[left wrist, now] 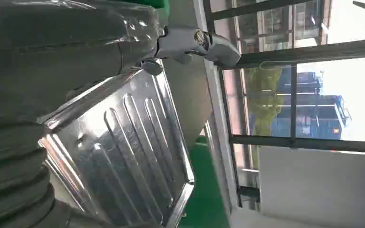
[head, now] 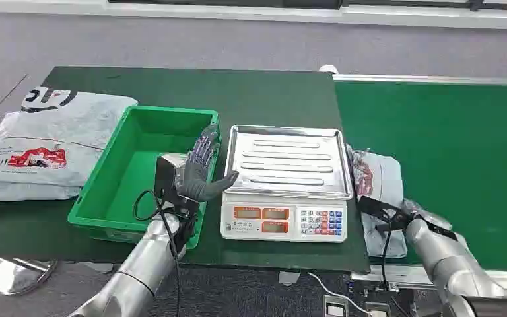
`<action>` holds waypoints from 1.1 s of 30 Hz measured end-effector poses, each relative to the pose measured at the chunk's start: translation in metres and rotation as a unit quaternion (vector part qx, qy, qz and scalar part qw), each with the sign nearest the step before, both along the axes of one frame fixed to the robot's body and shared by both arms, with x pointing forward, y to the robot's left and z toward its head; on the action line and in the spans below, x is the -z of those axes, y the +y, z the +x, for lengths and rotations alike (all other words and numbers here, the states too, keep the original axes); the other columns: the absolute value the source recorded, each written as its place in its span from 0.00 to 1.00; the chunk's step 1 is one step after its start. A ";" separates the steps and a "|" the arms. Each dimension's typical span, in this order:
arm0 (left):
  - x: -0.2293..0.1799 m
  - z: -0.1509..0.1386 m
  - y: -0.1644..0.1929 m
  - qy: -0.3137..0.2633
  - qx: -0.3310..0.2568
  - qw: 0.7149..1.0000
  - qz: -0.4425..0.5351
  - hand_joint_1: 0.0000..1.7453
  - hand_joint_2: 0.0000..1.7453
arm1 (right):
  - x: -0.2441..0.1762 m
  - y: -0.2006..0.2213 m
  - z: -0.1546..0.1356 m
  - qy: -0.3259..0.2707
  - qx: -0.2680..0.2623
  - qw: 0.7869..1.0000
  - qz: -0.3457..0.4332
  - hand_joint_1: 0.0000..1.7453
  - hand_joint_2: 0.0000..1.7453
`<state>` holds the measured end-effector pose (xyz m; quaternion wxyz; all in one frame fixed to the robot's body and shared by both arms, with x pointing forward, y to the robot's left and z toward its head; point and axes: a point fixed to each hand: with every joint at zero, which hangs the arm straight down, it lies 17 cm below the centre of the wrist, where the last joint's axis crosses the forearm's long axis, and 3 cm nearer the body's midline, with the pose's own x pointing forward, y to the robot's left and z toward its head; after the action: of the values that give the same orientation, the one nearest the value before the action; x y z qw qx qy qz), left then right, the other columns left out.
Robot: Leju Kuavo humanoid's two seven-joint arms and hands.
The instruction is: Moved the parcel from conveyor to table for the left to box.
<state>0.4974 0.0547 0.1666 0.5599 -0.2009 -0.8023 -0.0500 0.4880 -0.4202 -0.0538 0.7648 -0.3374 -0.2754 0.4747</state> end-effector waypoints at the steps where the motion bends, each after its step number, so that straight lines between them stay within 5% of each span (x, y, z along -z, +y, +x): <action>1: 0.000 0.000 0.000 0.001 0.000 1.000 0.000 0.00 1.00 | 0.001 0.003 -0.001 0.007 -0.006 1.000 0.008 0.00 1.00; 13: 0.002 0.000 0.000 0.003 0.000 1.000 0.001 0.00 1.00 | 0.002 0.017 0.001 0.023 -0.033 0.999 0.025 0.02 1.00; 14: 0.002 0.000 0.000 0.003 0.000 1.000 0.002 0.00 1.00 | 0.002 0.019 0.001 0.026 -0.039 0.999 0.029 1.00 1.00; 18: 0.002 0.001 0.001 0.003 -0.001 1.000 0.002 0.00 1.00 | -0.002 0.035 0.008 0.018 -0.071 0.996 0.049 1.00 1.00; 26: 0.003 -0.002 0.012 -0.004 -0.013 1.000 0.002 0.00 1.00 | -0.044 0.085 0.047 -0.149 -0.118 0.977 0.100 1.00 1.00; 33: -0.001 -0.003 0.013 -0.010 -0.013 1.000 0.001 0.00 1.00 | -0.056 0.104 0.049 -0.209 -0.135 0.960 0.127 1.00 1.00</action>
<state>0.4946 0.0677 0.1672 0.5527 -0.1891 -0.8104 -0.0451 0.5367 -0.3161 0.0024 0.6558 -0.2892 -0.5297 0.4536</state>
